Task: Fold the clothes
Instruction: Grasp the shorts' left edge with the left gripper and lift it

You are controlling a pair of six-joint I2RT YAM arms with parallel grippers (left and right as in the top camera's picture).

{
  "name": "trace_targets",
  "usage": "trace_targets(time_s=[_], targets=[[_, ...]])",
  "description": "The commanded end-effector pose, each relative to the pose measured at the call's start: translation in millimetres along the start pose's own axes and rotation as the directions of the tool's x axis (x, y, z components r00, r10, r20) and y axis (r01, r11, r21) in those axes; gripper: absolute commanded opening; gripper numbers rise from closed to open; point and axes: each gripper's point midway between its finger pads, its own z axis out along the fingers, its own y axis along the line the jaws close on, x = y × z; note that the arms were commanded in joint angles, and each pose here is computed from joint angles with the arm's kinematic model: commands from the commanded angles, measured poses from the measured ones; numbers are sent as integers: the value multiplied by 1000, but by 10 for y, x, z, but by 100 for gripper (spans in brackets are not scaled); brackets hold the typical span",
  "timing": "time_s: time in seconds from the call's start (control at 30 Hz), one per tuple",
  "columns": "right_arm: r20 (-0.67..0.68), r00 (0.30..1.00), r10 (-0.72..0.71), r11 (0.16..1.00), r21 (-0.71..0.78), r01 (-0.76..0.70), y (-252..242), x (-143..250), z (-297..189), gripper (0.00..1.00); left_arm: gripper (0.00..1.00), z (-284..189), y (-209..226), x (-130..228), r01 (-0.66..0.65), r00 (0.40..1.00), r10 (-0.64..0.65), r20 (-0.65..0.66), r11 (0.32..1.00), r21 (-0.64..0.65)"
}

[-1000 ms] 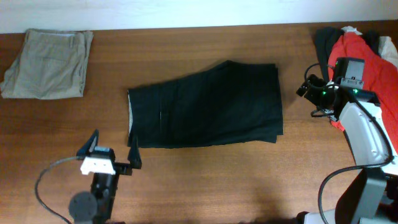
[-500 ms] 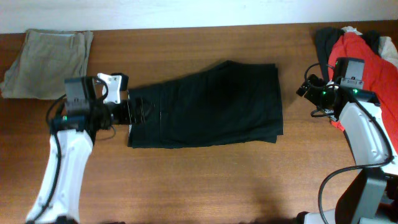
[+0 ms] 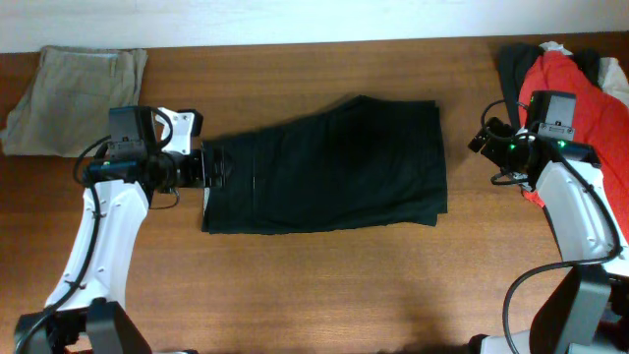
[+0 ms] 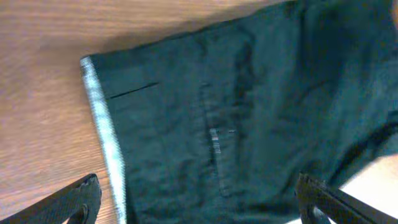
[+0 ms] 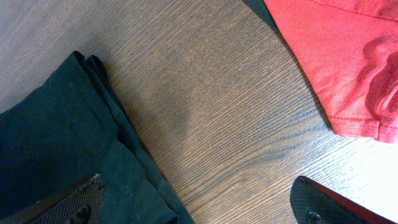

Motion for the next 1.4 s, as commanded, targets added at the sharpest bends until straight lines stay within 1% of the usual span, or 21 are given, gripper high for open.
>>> trace_targets(time_s=[0.0,0.17,0.2,0.3,0.43,0.5,0.63,0.73,0.77,0.83,0.87,1.03,1.17,1.37], targets=[[12,1000,13,1000,6,-14,-21,-20,-28,99,99,219,299,100,72,995,-80,-66,992,-104],[12,1000,13,1000,6,-14,-21,-20,-28,99,99,631,497,330,108,979,-124,-162,988,-107],[12,1000,13,1000,6,-14,-21,-20,-28,99,99,721,599,343,121,977,-138,-160,986,-113],[12,1000,13,1000,6,-14,-21,-20,-28,99,99,777,675,374,134,974,-153,-165,984,-118],[12,1000,13,1000,6,-14,-21,-20,-28,99,99,921,726,529,149,961,-172,-217,982,-119],[12,1000,13,1000,6,-14,-21,-20,-28,99,99,976,667,567,148,959,-161,-234,986,-71],[12,1000,13,1000,6,-14,-21,-20,-28,98,99,1126,699,790,179,933,-192,-304,981,-68],[12,1000,13,1000,6,-14,-21,-20,-28,99,98,1224,618,897,211,918,-201,-341,978,-8],[12,1000,13,1000,6,-14,-21,-20,-28,99,98,1235,618,935,217,912,-206,-354,976,-10],[11,1000,13,1000,6,-14,-20,-20,-28,99,90,1237,617,949,219,910,-208,-359,976,-10],[12,1000,13,1000,6,-14,-21,-20,-28,99,84,1237,617,949,219,910,-208,-359,976,-10],[11,1000,13,1000,6,-14,-20,-20,-28,99,82,1235,612,982,224,905,-212,-368,975,-11],[12,1000,13,1000,6,-13,-19,-19,-27,99,82,1245,583,1076,228,897,-214,-388,974,-11],[12,1000,13,1000,6,-14,-21,-20,-28,99,81,1321,410,1108,184,900,-164,-403,983,12]])
